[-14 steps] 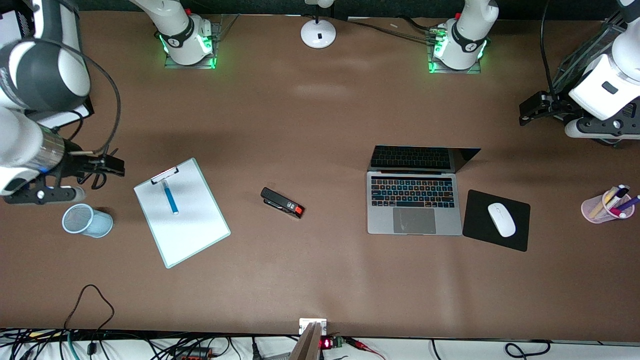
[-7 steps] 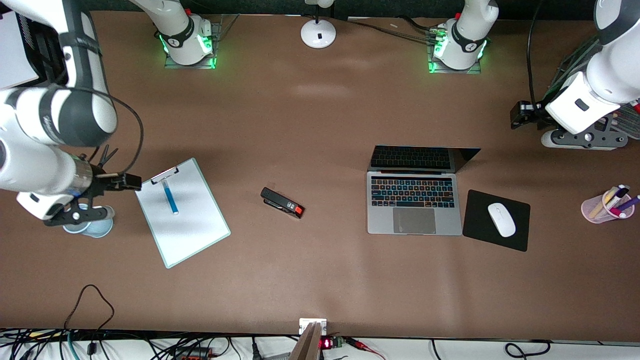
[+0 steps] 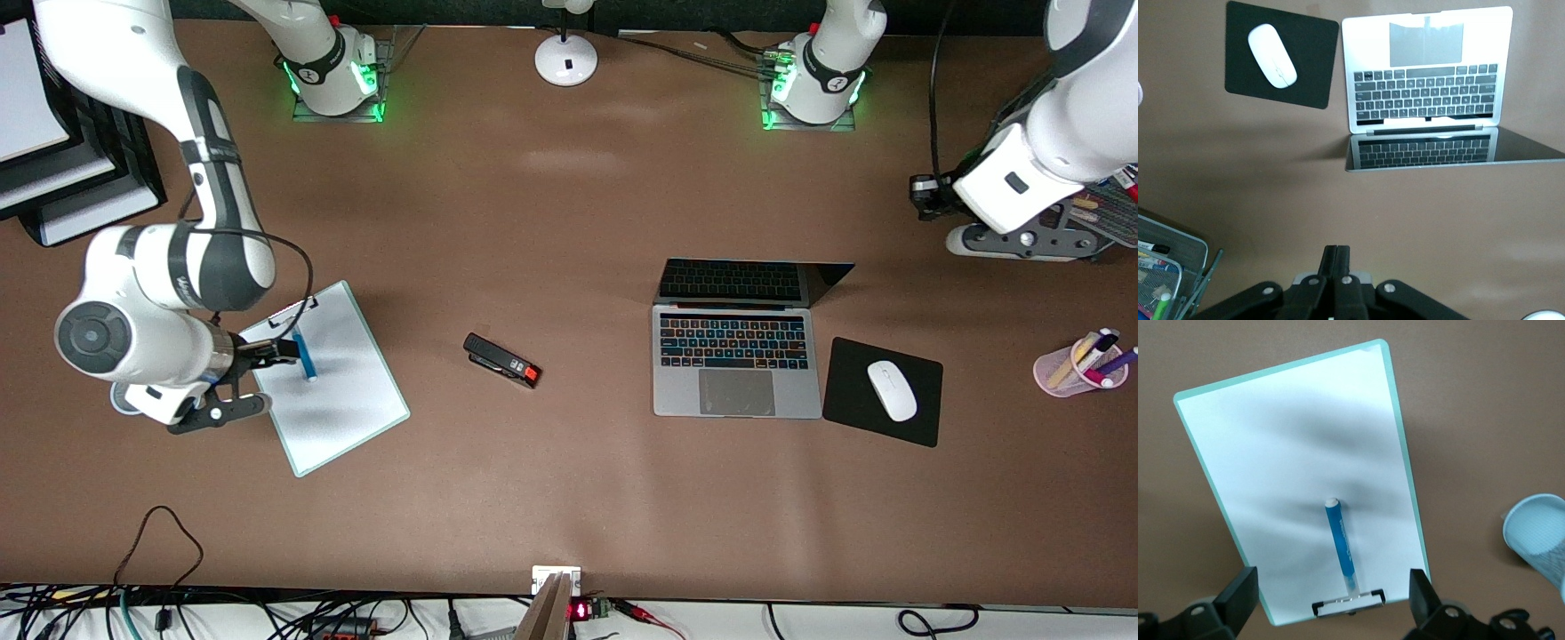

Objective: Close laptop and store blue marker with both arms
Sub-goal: 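Grasp the blue marker with the right gripper while the left gripper reaches the laptop lid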

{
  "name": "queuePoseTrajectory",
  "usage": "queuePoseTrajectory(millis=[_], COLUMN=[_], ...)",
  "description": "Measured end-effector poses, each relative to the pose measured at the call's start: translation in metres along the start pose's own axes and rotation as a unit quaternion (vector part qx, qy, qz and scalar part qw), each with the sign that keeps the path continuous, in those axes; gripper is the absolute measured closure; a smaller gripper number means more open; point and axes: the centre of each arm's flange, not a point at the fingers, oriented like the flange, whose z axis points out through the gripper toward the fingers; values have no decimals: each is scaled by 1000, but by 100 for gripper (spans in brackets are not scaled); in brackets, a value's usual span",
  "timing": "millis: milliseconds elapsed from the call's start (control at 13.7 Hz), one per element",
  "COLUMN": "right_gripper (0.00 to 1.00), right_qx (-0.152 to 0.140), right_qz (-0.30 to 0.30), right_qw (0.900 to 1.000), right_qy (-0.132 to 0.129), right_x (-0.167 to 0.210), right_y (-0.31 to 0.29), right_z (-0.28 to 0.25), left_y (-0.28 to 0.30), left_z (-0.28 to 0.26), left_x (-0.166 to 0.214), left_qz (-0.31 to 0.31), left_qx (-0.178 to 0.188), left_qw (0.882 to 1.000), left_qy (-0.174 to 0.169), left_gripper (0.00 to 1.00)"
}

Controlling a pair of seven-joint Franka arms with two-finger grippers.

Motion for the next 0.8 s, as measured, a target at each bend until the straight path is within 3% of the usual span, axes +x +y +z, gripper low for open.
queuePoseTrajectory(millis=[146, 365, 585, 804], right_gripper=[0, 0, 0, 0], right_qx=[0, 0, -1, -1], right_qz=[-10, -26, -45, -74], right_qw=[1000, 1000, 999, 997], right_qy=[-4, -6, -7, -11], right_x=[3, 9, 12, 13], right_y=[-1, -6, -7, -7], right_z=[12, 30, 44, 58], left_y=[22, 47, 68, 111], left_z=[13, 45, 80, 124], left_x=[-1, 0, 6, 6], left_qz=[10, 12, 13, 15], left_qx=[4, -24, -30, -27], left_qw=[1000, 999, 999, 1000], left_qy=[-15, -40, -33, -5], left_gripper=[99, 99, 99, 99])
